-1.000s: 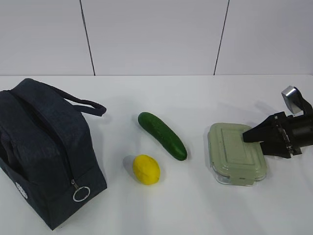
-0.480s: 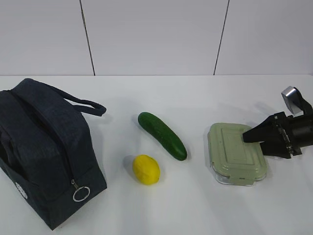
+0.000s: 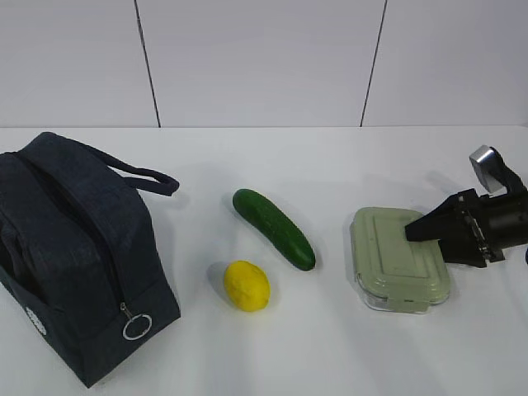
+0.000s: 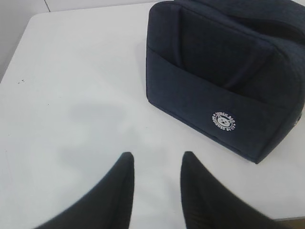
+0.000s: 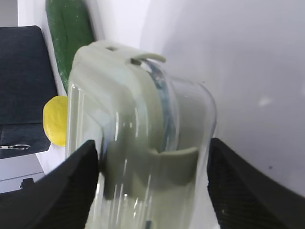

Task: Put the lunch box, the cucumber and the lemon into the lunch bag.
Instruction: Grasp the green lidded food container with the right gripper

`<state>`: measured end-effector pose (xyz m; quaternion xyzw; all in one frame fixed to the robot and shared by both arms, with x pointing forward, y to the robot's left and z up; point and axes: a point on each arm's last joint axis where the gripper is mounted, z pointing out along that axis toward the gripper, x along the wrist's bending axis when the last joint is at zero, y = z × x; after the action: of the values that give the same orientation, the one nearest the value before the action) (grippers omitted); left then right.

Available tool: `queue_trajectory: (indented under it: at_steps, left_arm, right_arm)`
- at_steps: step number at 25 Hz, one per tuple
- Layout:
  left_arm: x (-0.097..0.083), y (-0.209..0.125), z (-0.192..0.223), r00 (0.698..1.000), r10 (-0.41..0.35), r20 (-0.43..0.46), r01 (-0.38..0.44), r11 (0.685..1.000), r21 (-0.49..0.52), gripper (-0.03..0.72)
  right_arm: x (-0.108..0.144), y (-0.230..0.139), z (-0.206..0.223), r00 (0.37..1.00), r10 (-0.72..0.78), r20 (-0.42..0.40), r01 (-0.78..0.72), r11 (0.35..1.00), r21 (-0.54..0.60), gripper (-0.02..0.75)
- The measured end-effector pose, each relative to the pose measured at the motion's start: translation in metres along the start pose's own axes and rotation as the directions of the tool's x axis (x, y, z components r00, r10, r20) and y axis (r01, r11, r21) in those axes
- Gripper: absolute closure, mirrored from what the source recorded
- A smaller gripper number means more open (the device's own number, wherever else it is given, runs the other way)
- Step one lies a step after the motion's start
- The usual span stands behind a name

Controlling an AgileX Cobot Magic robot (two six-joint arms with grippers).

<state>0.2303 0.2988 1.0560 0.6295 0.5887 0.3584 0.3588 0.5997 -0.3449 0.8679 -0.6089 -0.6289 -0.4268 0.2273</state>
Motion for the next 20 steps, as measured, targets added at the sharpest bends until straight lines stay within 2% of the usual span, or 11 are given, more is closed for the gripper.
queue_trajectory:
  at_steps: [8,15,20]
  left_arm:
    - [0.0,0.0,0.0,1.0,0.0,0.0,0.0,1.0,0.0,0.446]
    - [0.0,0.0,0.0,1.0,0.0,0.0,0.0,1.0,0.0,0.446]
    - [0.0,0.0,0.0,1.0,0.0,0.0,0.0,1.0,0.0,0.446]
  right_arm:
    - [0.0004,-0.0004,0.0005,1.0,-0.001,-0.001,0.001,1.0,0.005,0.204]
    - [0.0014,-0.0005,0.0004,1.0,0.002,-0.011,-0.002,1.0,0.009,0.281]
    - [0.0015,-0.0005,0.0004,1.0,0.003,-0.012,-0.003,1.0,0.01,0.298]
